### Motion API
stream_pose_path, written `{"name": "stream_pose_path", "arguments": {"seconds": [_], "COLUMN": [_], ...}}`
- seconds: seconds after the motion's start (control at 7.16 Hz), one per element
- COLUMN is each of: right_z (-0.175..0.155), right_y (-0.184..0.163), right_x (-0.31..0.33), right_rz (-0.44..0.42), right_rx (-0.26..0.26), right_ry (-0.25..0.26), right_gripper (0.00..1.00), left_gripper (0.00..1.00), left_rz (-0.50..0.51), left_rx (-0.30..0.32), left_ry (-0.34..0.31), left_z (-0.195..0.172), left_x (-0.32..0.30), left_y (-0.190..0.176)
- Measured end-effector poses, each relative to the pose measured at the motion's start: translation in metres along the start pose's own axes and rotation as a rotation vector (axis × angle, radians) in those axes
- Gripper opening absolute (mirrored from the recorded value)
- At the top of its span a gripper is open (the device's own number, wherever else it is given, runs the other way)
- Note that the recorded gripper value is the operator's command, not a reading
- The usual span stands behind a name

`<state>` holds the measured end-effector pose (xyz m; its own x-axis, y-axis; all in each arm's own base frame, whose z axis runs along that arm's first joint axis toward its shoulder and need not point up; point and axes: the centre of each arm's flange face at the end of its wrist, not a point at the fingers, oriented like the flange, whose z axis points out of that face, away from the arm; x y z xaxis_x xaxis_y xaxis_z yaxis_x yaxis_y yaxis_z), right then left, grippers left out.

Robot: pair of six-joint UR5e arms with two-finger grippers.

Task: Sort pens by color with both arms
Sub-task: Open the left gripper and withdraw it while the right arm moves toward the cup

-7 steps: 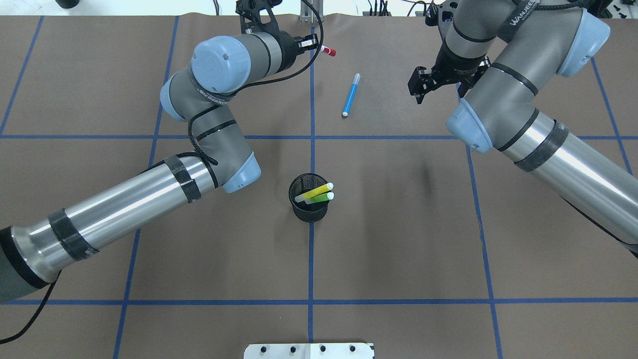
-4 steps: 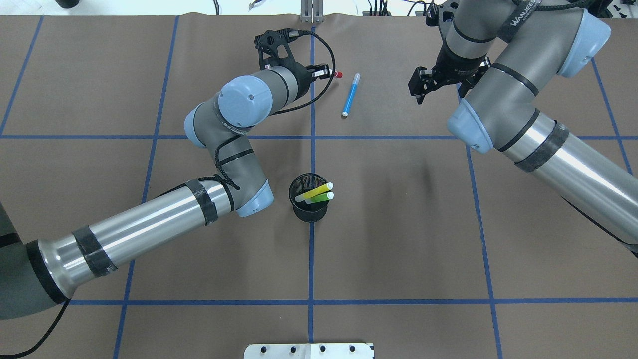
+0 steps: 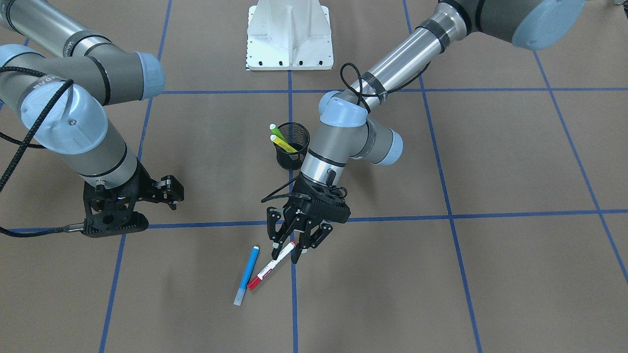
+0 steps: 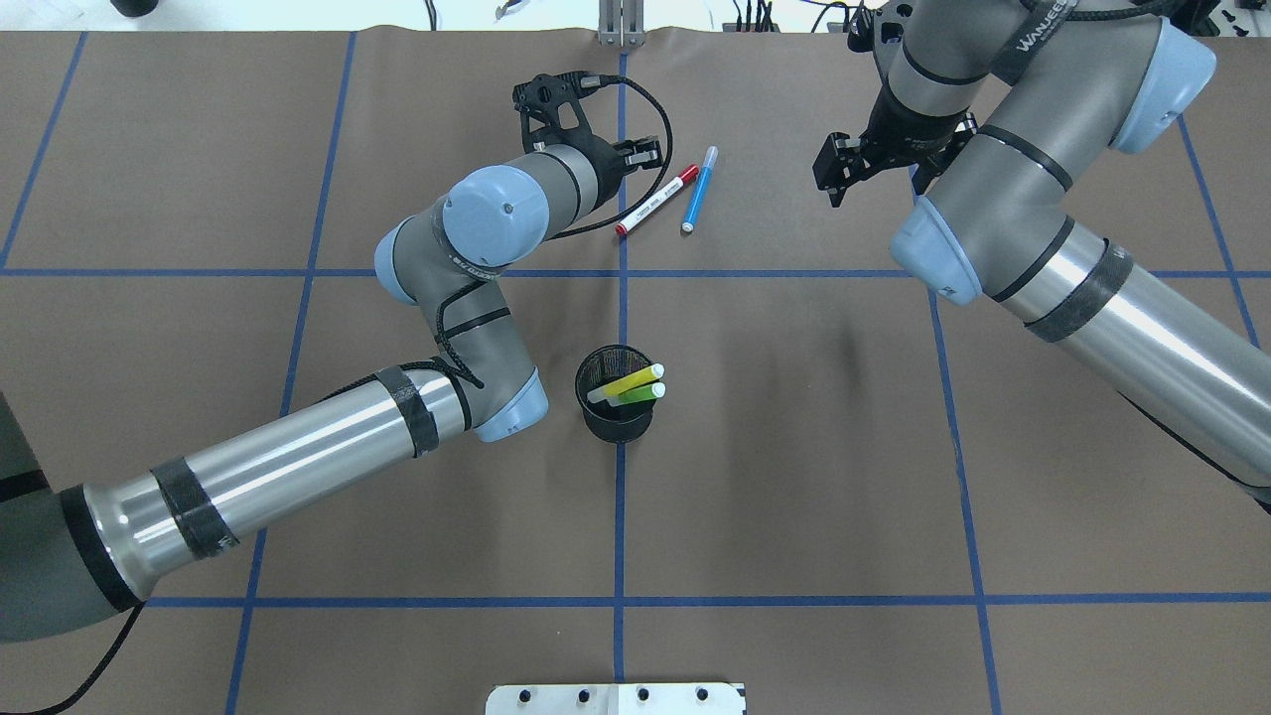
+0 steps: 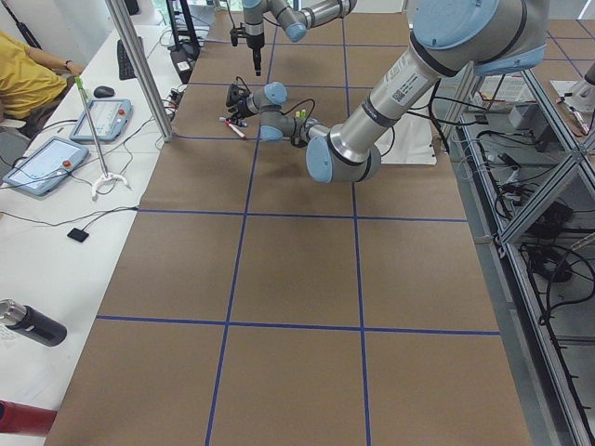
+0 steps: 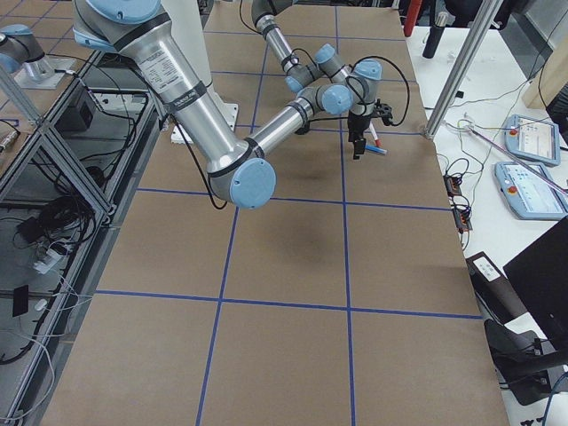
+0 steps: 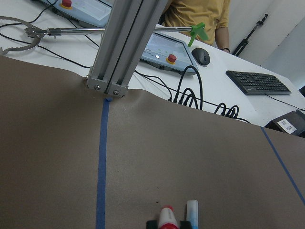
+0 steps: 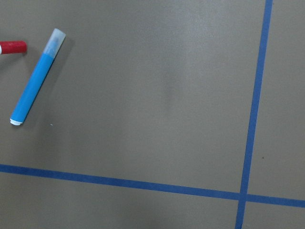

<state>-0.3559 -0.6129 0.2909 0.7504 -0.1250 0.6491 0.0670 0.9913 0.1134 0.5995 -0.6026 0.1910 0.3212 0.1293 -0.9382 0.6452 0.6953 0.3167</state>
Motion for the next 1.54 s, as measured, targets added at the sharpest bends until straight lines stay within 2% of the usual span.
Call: {"name": "stream_pose_path", "arguments": {"seconds": [0.42, 0.56, 0.7, 0.98, 1.26, 1.54], "right_z": [-0.003, -0.007, -0.013, -0.026, -0.041, -0.048], "right_y": [-0.001, 0.0, 0.003, 0.01, 0.024, 0.06], "right_x": [-0.003, -0.005, -0.009, -0.017, -0.034, -0.081], "right_rz": [-0.001, -0.002, -0.005, 0.0, 0.041, 0.111], "right_rx": [0.005, 0.009, 0.009, 0.01, 0.024, 0.011], "right_ry": [-0.004, -0.012, -0.031, -0.069, -0.103, -0.158], "right_gripper": [0.99, 1.0, 1.0, 0.99, 0.99, 0.97], "left_gripper": [0.98, 0.98, 0.98, 0.98, 0.98, 0.98], "left_rz": [0.004, 0.009, 0.018, 0.052, 0.134, 0.218], "left_rx": [-0.012, -0.043, -0.102, -0.28, -0.472, -0.634], "left_ry": [0.007, 0.004, -0.018, -0.082, -0.141, -0.17], "left_z": [-0.002, -0.006, -0.016, -0.056, -0.122, -0.183], "left_x": [0.003, 0.006, 0.01, -0.001, -0.03, -0.063], "left_y": [-0.005, -0.014, -0.03, -0.074, -0.118, -0.151]}}
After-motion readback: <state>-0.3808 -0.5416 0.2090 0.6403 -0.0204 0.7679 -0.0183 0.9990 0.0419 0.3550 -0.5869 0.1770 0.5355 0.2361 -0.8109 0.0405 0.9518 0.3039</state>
